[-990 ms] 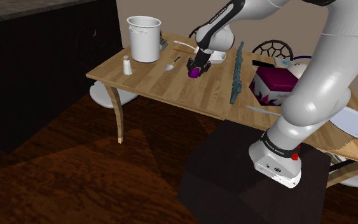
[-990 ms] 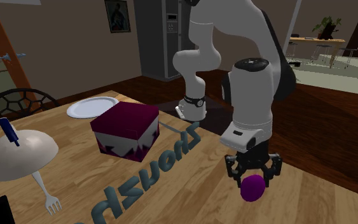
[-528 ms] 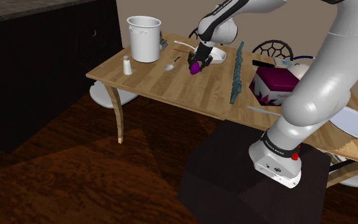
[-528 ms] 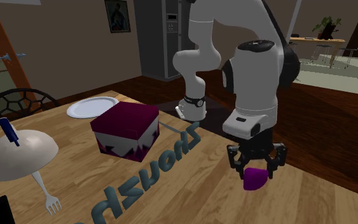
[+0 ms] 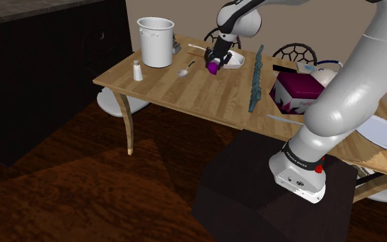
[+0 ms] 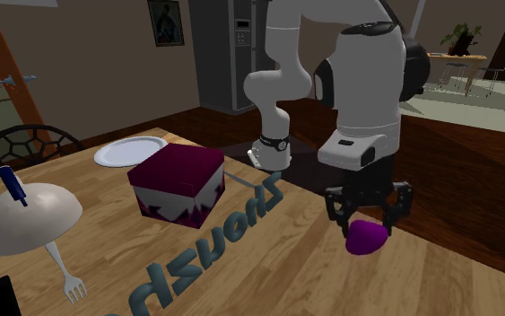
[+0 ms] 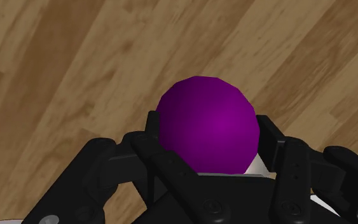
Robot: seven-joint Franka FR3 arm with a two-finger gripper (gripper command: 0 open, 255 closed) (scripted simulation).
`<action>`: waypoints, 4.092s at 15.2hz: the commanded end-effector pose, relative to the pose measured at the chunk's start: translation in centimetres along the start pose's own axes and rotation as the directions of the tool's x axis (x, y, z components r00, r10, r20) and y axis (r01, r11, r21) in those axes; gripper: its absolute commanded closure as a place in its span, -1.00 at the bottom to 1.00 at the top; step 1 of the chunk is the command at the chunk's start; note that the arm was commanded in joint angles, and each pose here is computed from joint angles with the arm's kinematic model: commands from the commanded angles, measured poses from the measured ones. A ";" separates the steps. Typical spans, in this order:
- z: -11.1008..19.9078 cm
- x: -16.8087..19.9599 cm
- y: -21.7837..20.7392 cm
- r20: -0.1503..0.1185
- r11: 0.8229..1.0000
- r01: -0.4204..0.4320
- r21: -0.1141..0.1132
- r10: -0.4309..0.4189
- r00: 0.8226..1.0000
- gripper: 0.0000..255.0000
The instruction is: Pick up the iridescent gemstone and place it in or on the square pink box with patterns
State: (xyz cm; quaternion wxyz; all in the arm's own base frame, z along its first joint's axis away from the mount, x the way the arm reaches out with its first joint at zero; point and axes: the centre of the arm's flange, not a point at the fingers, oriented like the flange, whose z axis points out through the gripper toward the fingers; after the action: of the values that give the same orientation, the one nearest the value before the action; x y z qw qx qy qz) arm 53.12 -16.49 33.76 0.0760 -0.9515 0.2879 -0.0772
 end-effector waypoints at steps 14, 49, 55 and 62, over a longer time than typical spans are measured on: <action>-7.7 0.8 -1.5 0.000 1.000 0.000 0.000 0.000 1.000 1.00; -19.6 -14.4 31.8 0.000 1.000 0.000 0.000 0.000 1.000 1.00; -21.4 -17.6 38.8 0.000 1.000 0.000 0.000 0.000 1.000 1.00; -19.4 -18.9 41.5 0.000 1.000 0.000 0.000 0.000 1.000 1.00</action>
State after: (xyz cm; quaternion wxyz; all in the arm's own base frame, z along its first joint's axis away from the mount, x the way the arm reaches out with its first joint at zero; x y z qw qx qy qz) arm 11.57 -41.91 43.45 0.0763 -0.9515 0.2879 -0.0769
